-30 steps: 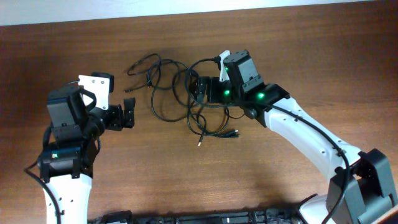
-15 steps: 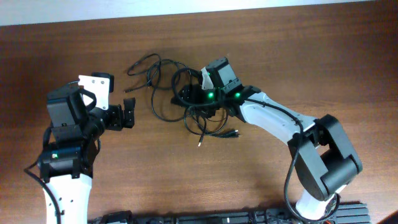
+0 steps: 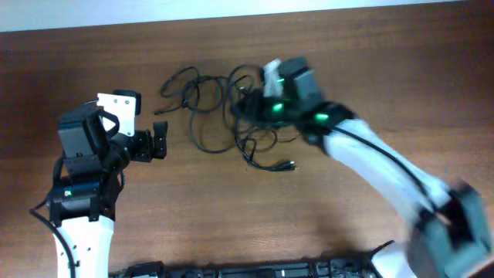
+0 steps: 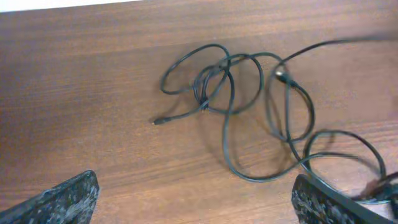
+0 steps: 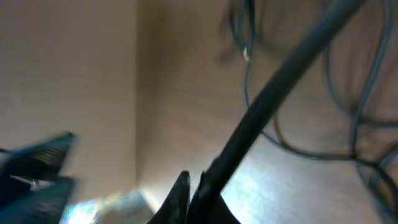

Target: Untangle cables

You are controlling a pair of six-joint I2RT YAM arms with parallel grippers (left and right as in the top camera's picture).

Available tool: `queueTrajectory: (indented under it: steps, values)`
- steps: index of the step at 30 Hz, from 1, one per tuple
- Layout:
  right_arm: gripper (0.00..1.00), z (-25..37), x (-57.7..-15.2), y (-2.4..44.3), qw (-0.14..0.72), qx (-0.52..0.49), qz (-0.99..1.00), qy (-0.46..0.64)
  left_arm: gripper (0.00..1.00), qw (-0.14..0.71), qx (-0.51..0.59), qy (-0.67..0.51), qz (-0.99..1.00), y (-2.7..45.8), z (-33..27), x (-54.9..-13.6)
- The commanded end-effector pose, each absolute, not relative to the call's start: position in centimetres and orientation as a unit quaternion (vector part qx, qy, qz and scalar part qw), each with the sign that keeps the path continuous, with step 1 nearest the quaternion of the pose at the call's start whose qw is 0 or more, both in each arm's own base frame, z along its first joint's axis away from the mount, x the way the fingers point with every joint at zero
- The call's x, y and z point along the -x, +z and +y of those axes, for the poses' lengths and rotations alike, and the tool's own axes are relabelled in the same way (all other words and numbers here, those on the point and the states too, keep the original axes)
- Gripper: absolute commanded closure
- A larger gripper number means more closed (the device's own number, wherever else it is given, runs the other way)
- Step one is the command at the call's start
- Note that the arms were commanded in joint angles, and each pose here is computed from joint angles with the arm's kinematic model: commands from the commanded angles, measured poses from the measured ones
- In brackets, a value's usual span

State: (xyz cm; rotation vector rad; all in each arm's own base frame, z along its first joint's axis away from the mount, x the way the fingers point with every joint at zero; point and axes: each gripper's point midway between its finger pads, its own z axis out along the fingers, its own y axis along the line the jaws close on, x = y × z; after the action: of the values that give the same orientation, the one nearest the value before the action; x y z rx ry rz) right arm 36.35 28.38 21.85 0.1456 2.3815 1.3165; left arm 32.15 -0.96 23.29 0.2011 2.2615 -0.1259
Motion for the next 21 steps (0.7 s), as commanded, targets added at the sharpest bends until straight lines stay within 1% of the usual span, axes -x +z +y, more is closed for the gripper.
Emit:
queueTrajectory:
  steps: [1, 2, 3, 5, 6, 7, 9, 10, 13, 15, 17, 20, 21]
  values:
    - [0.96, 21.3, -36.3, 34.2, 0.428, -0.059, 0.801, 0.413, 0.01, 0.423, -0.088, -0.051, 0.9, 23.5, -1.0, -32.1]
    - [0.96, 19.2, -35.3, 38.0, 0.487, -0.063, 0.775, 0.398, 0.01, 0.424, -0.088, -0.05, 0.9, 23.5, -1.0, -32.1]
    - [0.96, 17.6, -34.4, 40.7, 0.533, -0.064, 0.753, 0.381, 0.01, 0.423, -0.088, -0.051, 0.9, 23.5, -1.0, -32.1]
    - [0.96, 14.1, -31.8, 47.2, 0.646, -0.024, 0.698, 0.307, 0.01, 0.423, -0.088, -0.051, 0.9, 23.5, -1.0, -32.1]
    - [0.96, 12.6, -31.2, 48.8, 0.678, -0.022, 0.684, 0.268, 0.01, 0.423, -0.088, -0.051, 0.9, 23.5, -1.0, -32.1]
    - [0.96, 11.1, -31.2, 49.3, 0.695, -0.04, 0.679, 0.233, 0.01, 0.423, -0.088, -0.051, 0.9, 23.5, -1.0, -32.1]
    - [0.96, 6.2, -31.2, 49.7, 0.726, -0.122, 0.664, 0.127, 0.01, 0.423, -0.088, -0.051, 0.9, 23.5, -1.0, -32.1]
    - [0.96, 2.9, -30.8, 50.3, 0.741, -0.168, 0.648, 0.039, 0.01, 0.423, -0.088, -0.051, 0.9, 23.5, -1.0, -32.1]
    - [0.96, -2.8, -28.1, 52.6, 0.747, -0.221, 0.606, -0.16, 0.01, 0.423, -0.088, -0.051, 0.9, 23.5, -1.0, -32.1]
    - [0.96, -5.9, -25.4, 54.0, 0.721, -0.269, 0.582, -0.263, 0.01, 0.423, -0.088, -0.051, 0.9, 23.5, -1.0, -32.1]
    - [0.96, -7.2, -24.2, 54.5, 0.707, -0.285, 0.574, -0.301, 0.01, 0.423, -0.088, -0.051, 0.9, 23.5, -1.0, -32.1]
    - [0.96, -11.5, -23.4, 54.0, 0.669, -0.333, 0.551, -0.372, 0.01, 0.423, -0.088, -0.051, 0.9, 23.5, -1.0, -32.1]
    - [0.96, -13.8, -23.3, 53.5, 0.641, -0.354, 0.541, -0.414, 0.01, 0.423, -0.088, -0.051, 0.9, 23.5, -1.0, -32.1]
